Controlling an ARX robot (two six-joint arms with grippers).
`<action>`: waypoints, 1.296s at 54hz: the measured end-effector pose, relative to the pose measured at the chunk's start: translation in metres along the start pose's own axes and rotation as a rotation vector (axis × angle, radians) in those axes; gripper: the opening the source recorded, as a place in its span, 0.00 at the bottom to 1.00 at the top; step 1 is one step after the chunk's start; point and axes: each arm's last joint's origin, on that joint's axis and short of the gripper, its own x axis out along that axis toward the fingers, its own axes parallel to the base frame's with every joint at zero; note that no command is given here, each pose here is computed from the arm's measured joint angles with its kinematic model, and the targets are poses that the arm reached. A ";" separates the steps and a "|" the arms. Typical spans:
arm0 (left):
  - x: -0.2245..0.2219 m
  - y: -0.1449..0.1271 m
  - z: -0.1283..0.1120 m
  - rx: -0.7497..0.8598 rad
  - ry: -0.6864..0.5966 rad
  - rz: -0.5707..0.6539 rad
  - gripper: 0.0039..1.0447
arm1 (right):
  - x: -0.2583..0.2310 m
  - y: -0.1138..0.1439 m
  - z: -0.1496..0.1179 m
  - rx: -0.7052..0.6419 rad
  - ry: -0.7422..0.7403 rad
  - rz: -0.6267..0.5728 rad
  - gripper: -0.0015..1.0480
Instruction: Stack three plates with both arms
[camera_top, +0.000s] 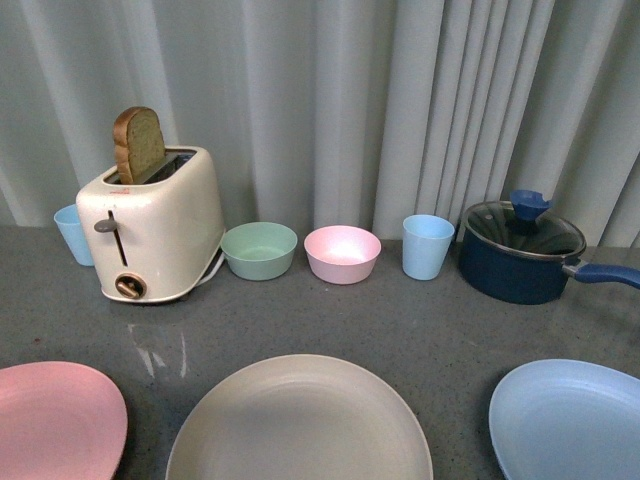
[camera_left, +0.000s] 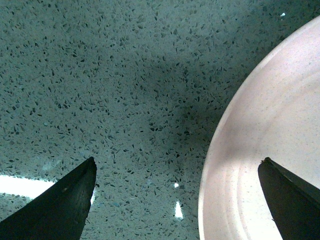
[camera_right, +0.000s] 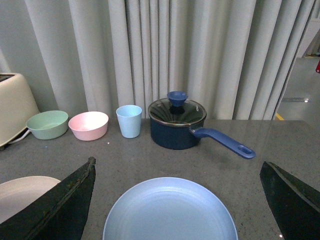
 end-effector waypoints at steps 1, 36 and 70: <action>0.000 0.000 0.000 -0.001 0.001 -0.003 0.94 | 0.000 0.000 0.000 0.000 0.000 0.000 0.93; 0.016 -0.009 -0.010 0.020 0.051 -0.017 0.94 | 0.000 0.000 0.000 0.000 0.000 0.000 0.93; 0.018 -0.012 -0.008 0.036 0.085 -0.035 0.46 | 0.000 0.000 0.000 0.000 0.000 0.000 0.93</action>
